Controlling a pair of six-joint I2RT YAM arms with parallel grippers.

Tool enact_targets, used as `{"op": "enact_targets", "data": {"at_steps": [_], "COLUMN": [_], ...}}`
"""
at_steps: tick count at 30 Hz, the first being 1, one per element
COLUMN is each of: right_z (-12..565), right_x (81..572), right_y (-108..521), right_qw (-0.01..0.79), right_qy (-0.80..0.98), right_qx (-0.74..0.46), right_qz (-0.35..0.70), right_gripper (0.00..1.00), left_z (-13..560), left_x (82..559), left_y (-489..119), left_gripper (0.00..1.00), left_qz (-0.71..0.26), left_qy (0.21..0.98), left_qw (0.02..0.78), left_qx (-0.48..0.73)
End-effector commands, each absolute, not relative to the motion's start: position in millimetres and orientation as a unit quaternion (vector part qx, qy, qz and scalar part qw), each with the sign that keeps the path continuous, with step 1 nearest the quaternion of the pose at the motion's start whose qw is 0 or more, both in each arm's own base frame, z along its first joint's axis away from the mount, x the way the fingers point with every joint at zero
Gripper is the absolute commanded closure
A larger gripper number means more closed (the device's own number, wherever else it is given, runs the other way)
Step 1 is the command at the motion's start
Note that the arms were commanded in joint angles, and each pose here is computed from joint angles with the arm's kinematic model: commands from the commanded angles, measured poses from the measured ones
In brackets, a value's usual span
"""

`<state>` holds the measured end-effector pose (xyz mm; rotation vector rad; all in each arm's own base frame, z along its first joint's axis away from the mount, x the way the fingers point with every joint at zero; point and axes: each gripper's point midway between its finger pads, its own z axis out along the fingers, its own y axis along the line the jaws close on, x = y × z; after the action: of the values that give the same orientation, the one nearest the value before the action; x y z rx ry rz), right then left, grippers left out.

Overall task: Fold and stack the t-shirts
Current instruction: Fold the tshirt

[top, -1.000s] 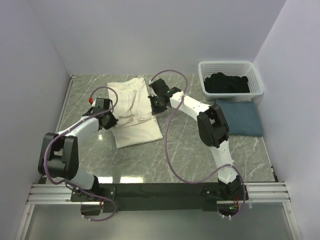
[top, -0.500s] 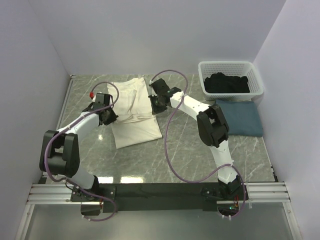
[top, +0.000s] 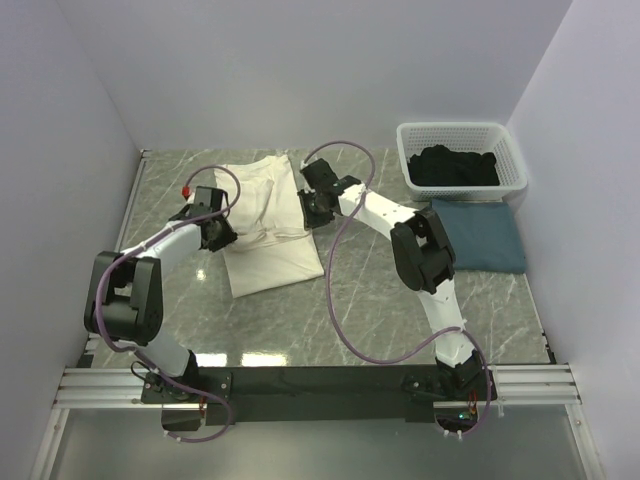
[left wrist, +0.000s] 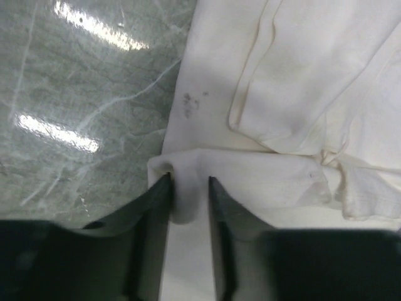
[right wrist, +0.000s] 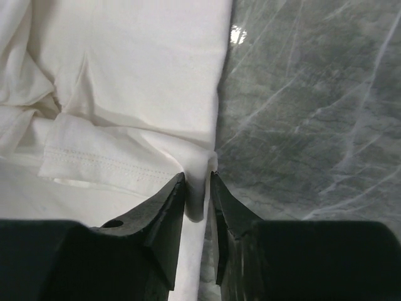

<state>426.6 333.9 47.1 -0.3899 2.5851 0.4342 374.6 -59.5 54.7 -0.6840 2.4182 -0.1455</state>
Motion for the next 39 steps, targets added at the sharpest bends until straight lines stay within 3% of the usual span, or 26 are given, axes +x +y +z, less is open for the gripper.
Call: {"op": "enact_targets", "data": {"at_steps": [1, 2, 4, 5, 8, 12, 16, 21, 24, 29, 39], "right_z": [94.9, 101.6, 116.8, 122.1, 131.4, 119.9, 101.7, 99.6, 94.1, 82.4, 55.9], "right_x": [448.0, 448.0, 443.7, 442.0, 429.9, 421.8, 424.3, 415.3, 399.3, 384.9, 387.4], "right_y": [330.0, 328.8, 326.1, 326.9, 333.1, 330.6, 320.9, 321.3, 336.7, 359.5, 389.2], "right_qw": [0.301, 0.309, 0.321, 0.325, 0.325, 0.325, 0.327, 0.308, 0.288, 0.264, 0.232], "right_qy": [0.934, 0.932, 0.927, 0.924, 0.916, 0.911, 0.908, 0.905, 0.903, 0.903, 0.903], "right_qx": [-0.114, -0.108, -0.101, -0.098, -0.107, -0.126, -0.170, -0.190, -0.190, -0.187, -0.183], "right_qz": [0.156, 0.157, 0.166, 0.174, 0.211, 0.219, 0.197, 0.223, 0.257, 0.284, 0.313], "right_gripper": [0.70, 0.69, 0.68, 0.68, 0.66, 0.55, 0.53, 0.55, 0.60, 0.68, 0.71], "left_z": [86.2, 99.1, 109.9, 121.2, 134.5, 131.5, 118.4, 110.8, 104.2, 86.7, 58.9], "left_x": [396.0, 397.6, 397.6, 397.0, 386.5, 363.4, 347.5, 342.2, 338.2, 331.0, 326.5], "left_y": [-55.4, -56.0, -56.9, -57.3, -61.6, -62.8, -51.6, -54.4, -68.5, -97.8, -155.3], "left_gripper": [0.60, 0.48, 0.38, 0.26, 0.12, 0.07, 0.08, 0.17, 0.25, 0.49, 0.50], "left_qz": [-0.056, -0.063, -0.069, -0.075, -0.093, -0.106, -0.089, -0.110, -0.144, -0.165, -0.170], "left_qy": [0.900, 0.895, 0.892, 0.887, 0.884, 0.883, 0.881, 0.884, 0.888, 0.902, 0.931], "left_qw": [0.351, 0.365, 0.376, 0.386, 0.393, 0.388, 0.385, 0.369, 0.355, 0.326, 0.281], "left_qx": [-0.253, -0.249, -0.242, -0.240, -0.235, -0.244, -0.260, -0.264, -0.252, -0.228, -0.162]}}
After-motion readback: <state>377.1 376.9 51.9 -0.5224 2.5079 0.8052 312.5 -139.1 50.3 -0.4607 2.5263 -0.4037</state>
